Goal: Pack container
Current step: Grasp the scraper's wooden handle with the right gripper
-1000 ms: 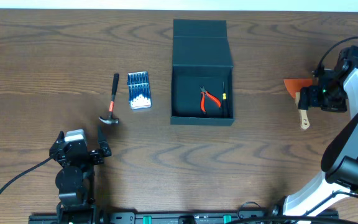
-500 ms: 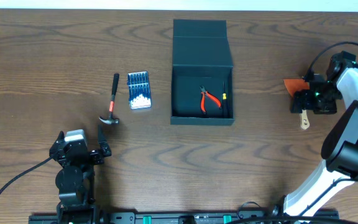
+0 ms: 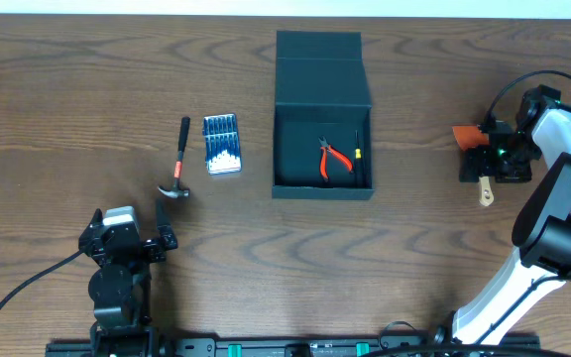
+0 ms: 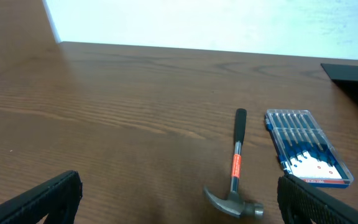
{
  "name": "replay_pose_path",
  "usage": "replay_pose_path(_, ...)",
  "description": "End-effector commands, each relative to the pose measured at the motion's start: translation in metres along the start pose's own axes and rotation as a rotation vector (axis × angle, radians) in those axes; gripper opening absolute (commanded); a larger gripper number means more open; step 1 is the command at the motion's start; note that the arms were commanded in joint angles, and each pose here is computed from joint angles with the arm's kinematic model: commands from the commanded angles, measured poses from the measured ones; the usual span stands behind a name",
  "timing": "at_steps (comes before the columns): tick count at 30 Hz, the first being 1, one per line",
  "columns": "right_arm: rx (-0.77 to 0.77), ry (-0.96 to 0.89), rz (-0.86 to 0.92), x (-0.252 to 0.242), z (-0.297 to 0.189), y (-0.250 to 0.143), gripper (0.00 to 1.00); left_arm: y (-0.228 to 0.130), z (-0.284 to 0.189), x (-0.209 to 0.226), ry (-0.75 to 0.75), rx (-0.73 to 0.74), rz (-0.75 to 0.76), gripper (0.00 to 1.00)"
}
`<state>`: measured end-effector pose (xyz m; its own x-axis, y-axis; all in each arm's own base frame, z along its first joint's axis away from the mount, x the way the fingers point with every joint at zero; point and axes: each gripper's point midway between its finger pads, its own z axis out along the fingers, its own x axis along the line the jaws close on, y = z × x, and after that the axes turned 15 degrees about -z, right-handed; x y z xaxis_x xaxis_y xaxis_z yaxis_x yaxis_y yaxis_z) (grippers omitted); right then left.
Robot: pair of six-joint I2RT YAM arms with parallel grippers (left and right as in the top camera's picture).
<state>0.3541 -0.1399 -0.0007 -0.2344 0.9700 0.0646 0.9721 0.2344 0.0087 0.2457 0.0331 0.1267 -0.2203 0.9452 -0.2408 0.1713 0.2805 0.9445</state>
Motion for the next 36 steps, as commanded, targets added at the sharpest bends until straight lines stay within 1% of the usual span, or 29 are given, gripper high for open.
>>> replay_pose_path(1, -0.003, 0.015, -0.03, 0.004, 0.006, 0.003, 0.81, -0.017, 0.001, 0.008, 0.033, 0.047, 0.014, 0.99)
replay_pose_path(15, -0.014, -0.004, -0.023, 0.0, 0.01, 0.008, 0.81, -0.017, 0.001, 0.008, 0.033, 0.047, 0.014, 0.99)
replay_pose_path(29, 0.016, 0.006, 0.003, 0.004, 0.029, -0.001, 0.8, -0.017, 0.001, 0.008, 0.034, 0.047, 0.014, 0.98)
replay_pose_path(33, 0.029, 0.015, -0.001, 0.01, 0.038, -0.008, 0.79, -0.017, 0.001, 0.008, 0.034, 0.047, 0.014, 0.99)
replay_pose_path(36, 0.032, 0.017, 0.0, 0.011, 0.04, -0.009, 0.75, -0.017, 0.001, 0.008, 0.034, 0.047, 0.014, 0.98)
